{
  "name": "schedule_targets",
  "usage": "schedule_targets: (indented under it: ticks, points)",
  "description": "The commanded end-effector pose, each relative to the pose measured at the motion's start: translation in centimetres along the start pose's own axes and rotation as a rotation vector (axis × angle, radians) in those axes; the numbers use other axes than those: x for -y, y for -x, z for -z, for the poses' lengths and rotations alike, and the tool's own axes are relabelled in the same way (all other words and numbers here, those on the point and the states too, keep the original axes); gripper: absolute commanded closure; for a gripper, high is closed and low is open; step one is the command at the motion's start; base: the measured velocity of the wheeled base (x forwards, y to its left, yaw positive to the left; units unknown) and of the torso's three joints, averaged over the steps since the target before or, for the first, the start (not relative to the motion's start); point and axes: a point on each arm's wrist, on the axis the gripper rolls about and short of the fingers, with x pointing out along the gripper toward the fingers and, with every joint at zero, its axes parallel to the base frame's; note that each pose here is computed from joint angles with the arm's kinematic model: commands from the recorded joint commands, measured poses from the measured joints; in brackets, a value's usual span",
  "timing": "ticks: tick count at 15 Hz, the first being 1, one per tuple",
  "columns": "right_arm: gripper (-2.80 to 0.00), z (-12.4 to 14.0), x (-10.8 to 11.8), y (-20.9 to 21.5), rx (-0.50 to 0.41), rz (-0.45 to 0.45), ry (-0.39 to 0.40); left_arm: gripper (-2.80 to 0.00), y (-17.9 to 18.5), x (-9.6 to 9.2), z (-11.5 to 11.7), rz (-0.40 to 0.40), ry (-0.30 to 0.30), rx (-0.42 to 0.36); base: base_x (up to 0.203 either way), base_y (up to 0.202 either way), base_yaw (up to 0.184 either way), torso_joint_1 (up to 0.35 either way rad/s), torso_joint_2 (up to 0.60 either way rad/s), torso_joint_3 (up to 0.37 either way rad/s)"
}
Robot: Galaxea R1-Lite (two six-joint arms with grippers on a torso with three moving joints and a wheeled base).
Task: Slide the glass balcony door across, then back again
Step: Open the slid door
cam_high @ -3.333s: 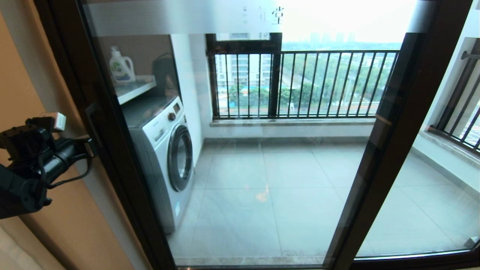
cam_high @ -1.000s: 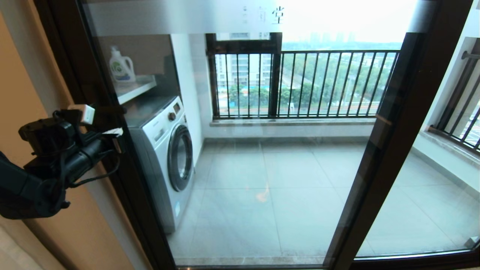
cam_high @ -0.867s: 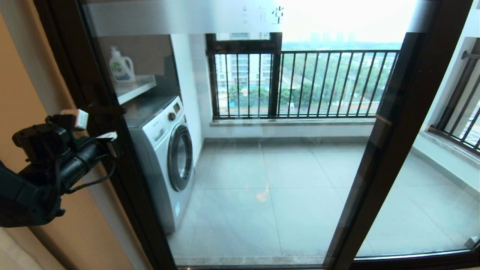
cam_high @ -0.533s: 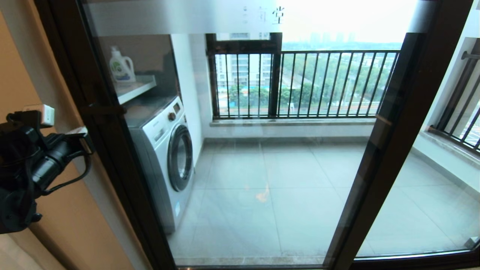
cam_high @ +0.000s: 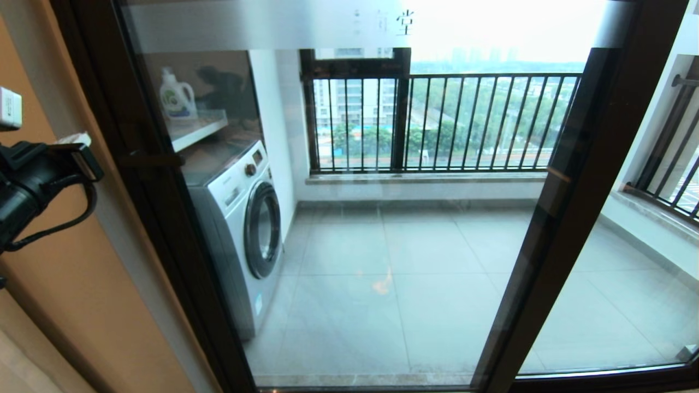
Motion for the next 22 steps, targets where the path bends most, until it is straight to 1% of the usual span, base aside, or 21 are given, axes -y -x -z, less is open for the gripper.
schedule_targets:
  ticks: [1,3,5,7,9,11,15,16,17,20,22]
  points:
    - [0.0,0.3,0.0,-0.1,-0.008,-0.001,0.001,0.0,-0.7,1.4,-1.8,0.053,0.008,0.028,0.0,0.0,0.0,0.0,0.0,0.0]
    - [0.0,0.3,0.0,-0.1,-0.008,-0.001,0.001,0.0,-2.2,3.0,-1.8,0.101,0.019,0.019,0.0,0.0,0.0,0.0,0.0,0.0]
    - [0.0,0.3,0.0,-0.1,-0.008,-0.001,0.001,0.0,-3.5,4.7,-0.7,0.141,0.03,-0.006,0.0,0.0,0.0,0.0,0.0,0.0]
    - [0.0,0.3,0.0,-0.1,-0.008,-0.001,0.001,0.0,-4.7,5.8,1.6,0.165,0.032,-0.064,0.0,0.0,0.0,0.0,0.0,0.0]
    - [0.0,0.3,0.0,-0.1,-0.008,-0.001,0.001,0.0,-6.1,6.4,3.9,0.168,0.029,-0.111,0.0,0.0,0.0,0.0,0.0,0.0]
    - [0.0,0.3,0.0,-0.1,-0.008,-0.001,0.001,0.0,-7.0,6.6,5.8,0.158,0.024,-0.153,0.0,0.0,0.0,0.0,0.0,0.0]
    - [0.0,0.3,0.0,-0.1,-0.008,-0.001,0.001,0.0,-7.7,5.2,8.3,0.109,0.016,-0.216,0.0,0.0,0.0,0.0,0.0,0.0]
    - [0.0,0.3,0.0,-0.1,-0.01,-0.001,0.001,0.0,-7.4,5.2,8.7,0.107,0.016,-0.229,0.0,0.0,0.0,0.0,0.0,0.0]
    - [0.0,0.3,0.0,-0.1,-0.008,-0.001,0.001,0.0,-7.2,5.2,9.0,0.107,0.016,-0.234,0.0,0.0,0.0,0.0,0.0,0.0]
    - [0.0,0.3,0.0,-0.1,-0.008,-0.001,0.001,0.0,-7.1,5.2,10.3,0.107,0.012,-0.187,0.0,0.0,0.0,0.0,0.0,0.0]
    - [0.0,0.3,0.0,-0.1,-0.008,-0.001,0.001,0.0,-6.8,4.9,10.8,0.1,-0.001,-0.181,0.0,0.0,0.0,0.0,0.0,0.0]
